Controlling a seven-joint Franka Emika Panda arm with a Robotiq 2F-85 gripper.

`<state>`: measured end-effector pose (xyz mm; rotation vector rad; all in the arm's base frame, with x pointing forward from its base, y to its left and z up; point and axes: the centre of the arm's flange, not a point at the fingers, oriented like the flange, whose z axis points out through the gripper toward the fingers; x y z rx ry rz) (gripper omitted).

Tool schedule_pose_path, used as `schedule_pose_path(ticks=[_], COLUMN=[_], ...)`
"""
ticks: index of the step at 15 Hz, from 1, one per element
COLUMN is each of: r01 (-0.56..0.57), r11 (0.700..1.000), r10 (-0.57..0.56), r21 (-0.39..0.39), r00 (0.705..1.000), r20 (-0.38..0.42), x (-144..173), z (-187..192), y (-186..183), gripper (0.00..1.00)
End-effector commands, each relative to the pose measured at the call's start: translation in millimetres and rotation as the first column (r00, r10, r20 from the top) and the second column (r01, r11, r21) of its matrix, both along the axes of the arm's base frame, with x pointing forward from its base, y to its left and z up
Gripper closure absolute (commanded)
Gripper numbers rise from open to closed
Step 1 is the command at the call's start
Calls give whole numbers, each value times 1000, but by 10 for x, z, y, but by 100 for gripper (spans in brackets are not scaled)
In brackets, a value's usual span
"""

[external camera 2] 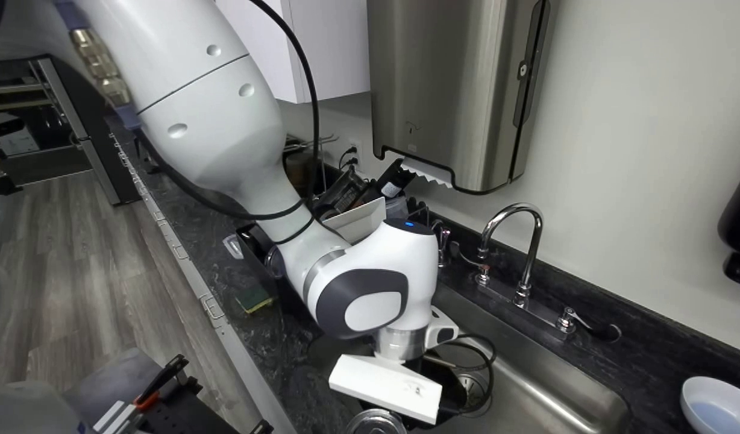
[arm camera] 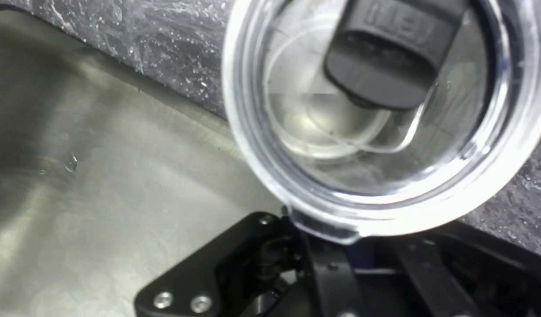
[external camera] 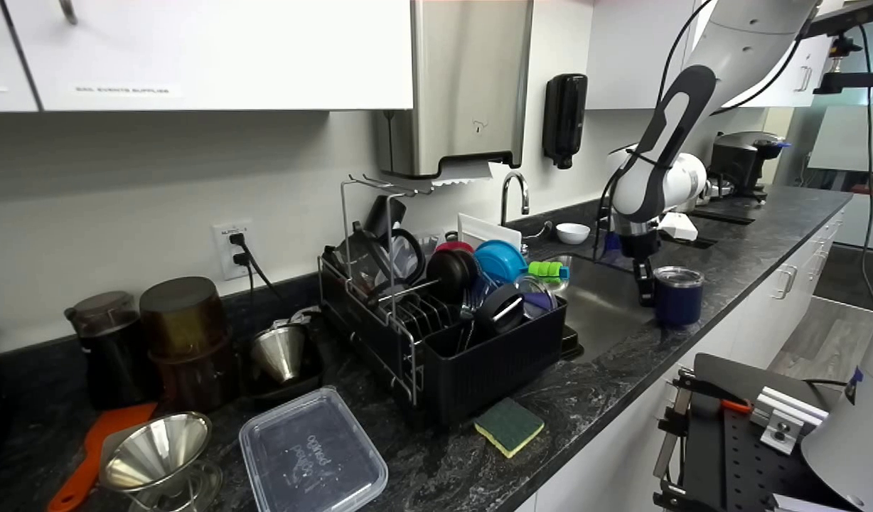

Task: Put the blue object on the dish rack

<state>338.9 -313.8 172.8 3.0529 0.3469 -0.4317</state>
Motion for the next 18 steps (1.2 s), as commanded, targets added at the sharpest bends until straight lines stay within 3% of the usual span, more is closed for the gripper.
schedule_pose_path(ticks=[1,11,18], r01=[-13,29,19], r11=[1000,997,997], r10=[13,-33,-26], r21=[-11,66,72], r00=[1000,997,996], r20=[17,64,90], x=[-15,-72,-118], z=[9,-1,-22], y=[57,27,12], gripper=[96,96,96])
